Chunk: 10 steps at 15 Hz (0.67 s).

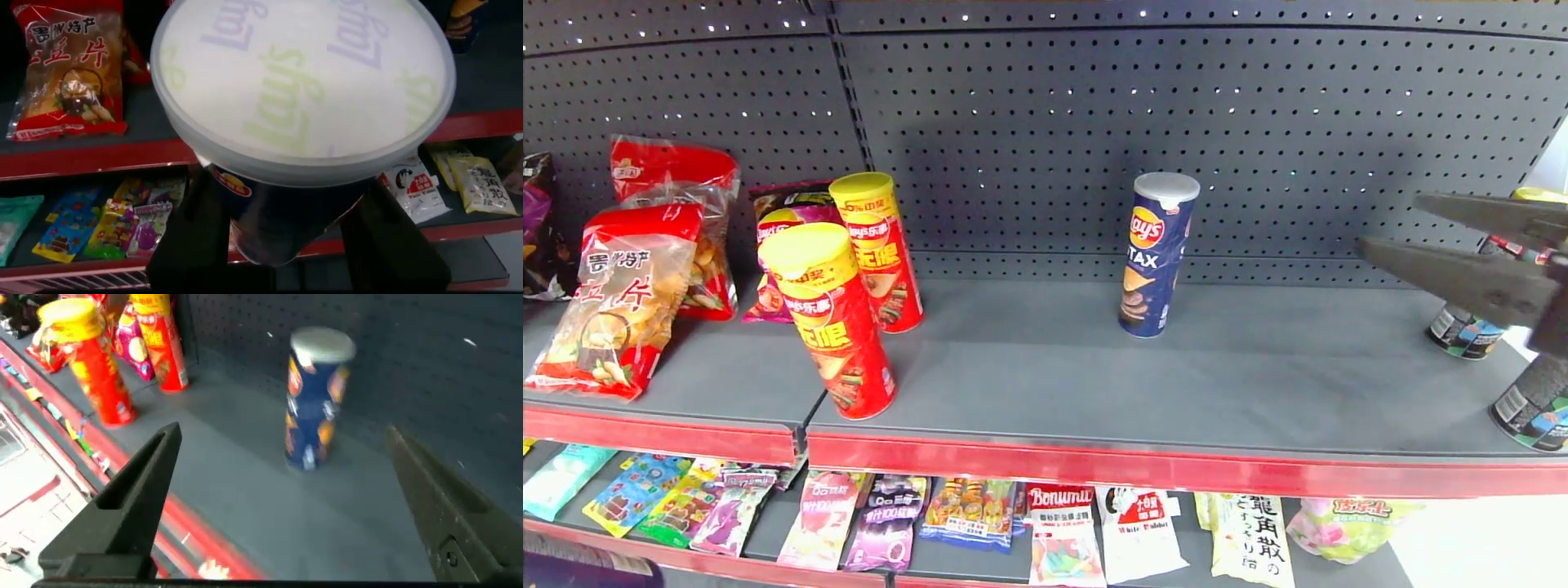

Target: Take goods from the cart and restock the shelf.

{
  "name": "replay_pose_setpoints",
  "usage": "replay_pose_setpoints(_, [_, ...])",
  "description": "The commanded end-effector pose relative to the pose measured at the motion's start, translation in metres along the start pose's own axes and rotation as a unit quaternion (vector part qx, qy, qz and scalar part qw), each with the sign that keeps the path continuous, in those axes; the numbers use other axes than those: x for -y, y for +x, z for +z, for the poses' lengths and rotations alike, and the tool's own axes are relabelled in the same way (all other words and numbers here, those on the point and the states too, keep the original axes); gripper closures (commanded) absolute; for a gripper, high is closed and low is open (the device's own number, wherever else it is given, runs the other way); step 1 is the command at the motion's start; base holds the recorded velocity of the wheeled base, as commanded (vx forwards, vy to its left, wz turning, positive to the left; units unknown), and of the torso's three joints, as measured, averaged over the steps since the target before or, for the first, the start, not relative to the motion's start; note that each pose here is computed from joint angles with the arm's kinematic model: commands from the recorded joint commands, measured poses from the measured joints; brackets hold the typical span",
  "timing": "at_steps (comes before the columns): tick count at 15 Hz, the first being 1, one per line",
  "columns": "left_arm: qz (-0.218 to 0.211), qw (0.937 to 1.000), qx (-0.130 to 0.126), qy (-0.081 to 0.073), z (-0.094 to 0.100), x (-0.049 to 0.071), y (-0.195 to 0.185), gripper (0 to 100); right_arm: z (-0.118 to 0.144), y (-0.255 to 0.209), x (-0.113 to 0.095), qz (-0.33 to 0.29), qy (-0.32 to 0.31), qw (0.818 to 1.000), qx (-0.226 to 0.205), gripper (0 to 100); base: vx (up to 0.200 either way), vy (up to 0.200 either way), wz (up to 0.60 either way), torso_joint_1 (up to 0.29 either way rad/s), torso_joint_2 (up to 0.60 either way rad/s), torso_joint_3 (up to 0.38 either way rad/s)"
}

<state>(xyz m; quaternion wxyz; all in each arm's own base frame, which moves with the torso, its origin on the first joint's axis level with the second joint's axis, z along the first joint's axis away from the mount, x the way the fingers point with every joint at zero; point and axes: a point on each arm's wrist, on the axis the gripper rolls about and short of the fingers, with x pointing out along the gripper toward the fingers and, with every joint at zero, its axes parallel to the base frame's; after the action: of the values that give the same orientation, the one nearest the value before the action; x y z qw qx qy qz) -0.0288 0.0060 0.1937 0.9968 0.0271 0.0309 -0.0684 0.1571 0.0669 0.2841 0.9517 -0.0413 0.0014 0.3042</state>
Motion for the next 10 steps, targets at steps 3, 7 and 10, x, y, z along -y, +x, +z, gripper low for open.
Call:
replay_pose_setpoints(3, [0.018, 0.9998, 0.001, 0.0, 0.002, -0.001, 0.0, 100, -0.04, 0.113, 0.011, 0.032, 0.019, 0.997, -0.067, 0, 0.0, 0.0, 0.0, 0.0, 0.0, 0.0])
replay_pose_setpoints(7, [0.019, 0.9998, 0.0, 0.0, 0.005, -0.001, 0.001, 100, -0.051, 0.144, 0.021, -0.002, 0.018, 0.997, -0.071, 0, 0.0, 0.0, 0.0, 0.0, 0.0, 0.0])
replay_pose_setpoints(10, [0.018, 0.9998, 0.001, 0.0, 0.007, -0.001, 0.001, 100, -0.055, 0.168, 0.028, -0.039, 0.013, 0.997, -0.062, 0, 0.0, 0.0, 0.0, 0.0, 0.0, 0.0])
